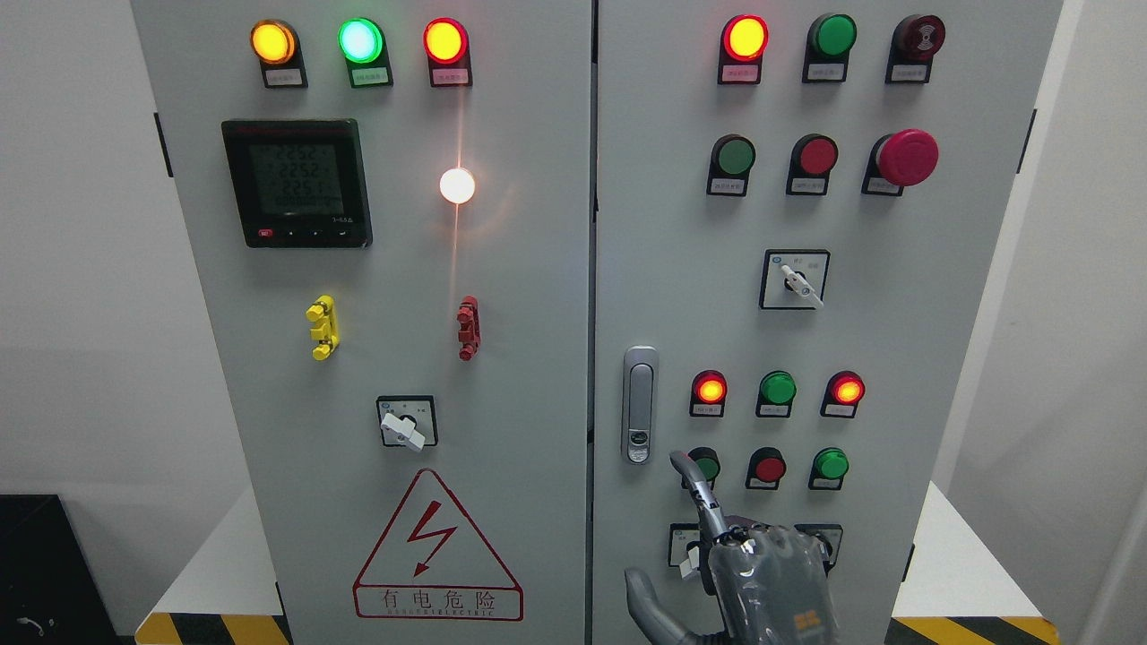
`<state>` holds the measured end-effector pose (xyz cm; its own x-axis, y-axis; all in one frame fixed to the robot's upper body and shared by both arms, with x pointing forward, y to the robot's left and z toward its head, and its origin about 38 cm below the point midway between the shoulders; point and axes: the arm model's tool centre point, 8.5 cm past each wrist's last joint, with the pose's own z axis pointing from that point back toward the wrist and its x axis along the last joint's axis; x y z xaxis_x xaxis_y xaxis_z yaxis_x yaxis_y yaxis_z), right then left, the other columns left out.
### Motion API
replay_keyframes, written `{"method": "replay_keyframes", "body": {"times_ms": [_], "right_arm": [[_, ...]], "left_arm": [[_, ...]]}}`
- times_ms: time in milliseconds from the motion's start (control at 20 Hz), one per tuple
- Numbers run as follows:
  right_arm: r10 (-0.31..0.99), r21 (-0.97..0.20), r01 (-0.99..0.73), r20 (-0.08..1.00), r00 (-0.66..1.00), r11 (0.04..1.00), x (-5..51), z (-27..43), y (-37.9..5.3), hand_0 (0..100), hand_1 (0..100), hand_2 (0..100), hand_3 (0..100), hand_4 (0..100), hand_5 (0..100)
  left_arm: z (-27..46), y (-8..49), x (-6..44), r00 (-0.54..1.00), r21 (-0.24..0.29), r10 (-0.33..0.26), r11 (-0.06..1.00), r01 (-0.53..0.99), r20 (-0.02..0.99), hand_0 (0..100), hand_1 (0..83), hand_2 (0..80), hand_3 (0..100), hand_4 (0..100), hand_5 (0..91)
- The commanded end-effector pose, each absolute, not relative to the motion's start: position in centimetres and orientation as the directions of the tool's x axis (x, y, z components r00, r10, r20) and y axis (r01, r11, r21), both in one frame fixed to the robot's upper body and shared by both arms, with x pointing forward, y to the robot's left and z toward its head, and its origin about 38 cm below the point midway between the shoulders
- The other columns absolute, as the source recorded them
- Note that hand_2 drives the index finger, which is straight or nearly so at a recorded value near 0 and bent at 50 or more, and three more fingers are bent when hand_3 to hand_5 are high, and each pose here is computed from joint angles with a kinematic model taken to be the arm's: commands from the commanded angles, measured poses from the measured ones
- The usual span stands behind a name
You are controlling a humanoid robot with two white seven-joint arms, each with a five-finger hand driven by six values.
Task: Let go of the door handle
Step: 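Raise the right hand up toward the silver door latch handle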
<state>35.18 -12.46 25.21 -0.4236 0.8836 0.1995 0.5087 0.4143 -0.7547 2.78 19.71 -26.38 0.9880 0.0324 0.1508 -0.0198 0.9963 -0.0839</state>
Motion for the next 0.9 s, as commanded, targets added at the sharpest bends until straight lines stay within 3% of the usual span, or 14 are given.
{"method": "replay_keyframes", "body": {"times_ms": [0,351,851], "right_arm": [[0.908,-0.778,0.512,0.173,-0.382,0.363,36.0,24.3,-9.6,38,33,0,100,100,100],[0.937,-0.796,0.53,0.128,-0.326,0.293,36.9,23.8,-9.6,37,33,0,100,100,100],[0.943,-0.81,0.515,0.135,-0.305,0.282,38.1,23.4,-9.4,37,33,0,100,100,100]], "left_arm": [[-26.4,19.7,2.3,0.989,-0.084,0.033,0.996,-0.021,0.144,12,55.6,0.0,0,0,0.0],[-26.4,19.7,2.2,0.989,-0.084,0.033,0.996,-0.021,0.143,12,55.6,0.0,0,0,0.0],[-26.4,19.7,2.3,0.989,-0.084,0.033,0.996,-0.021,0.143,12,55.6,0.0,0,0,0.0]]}}
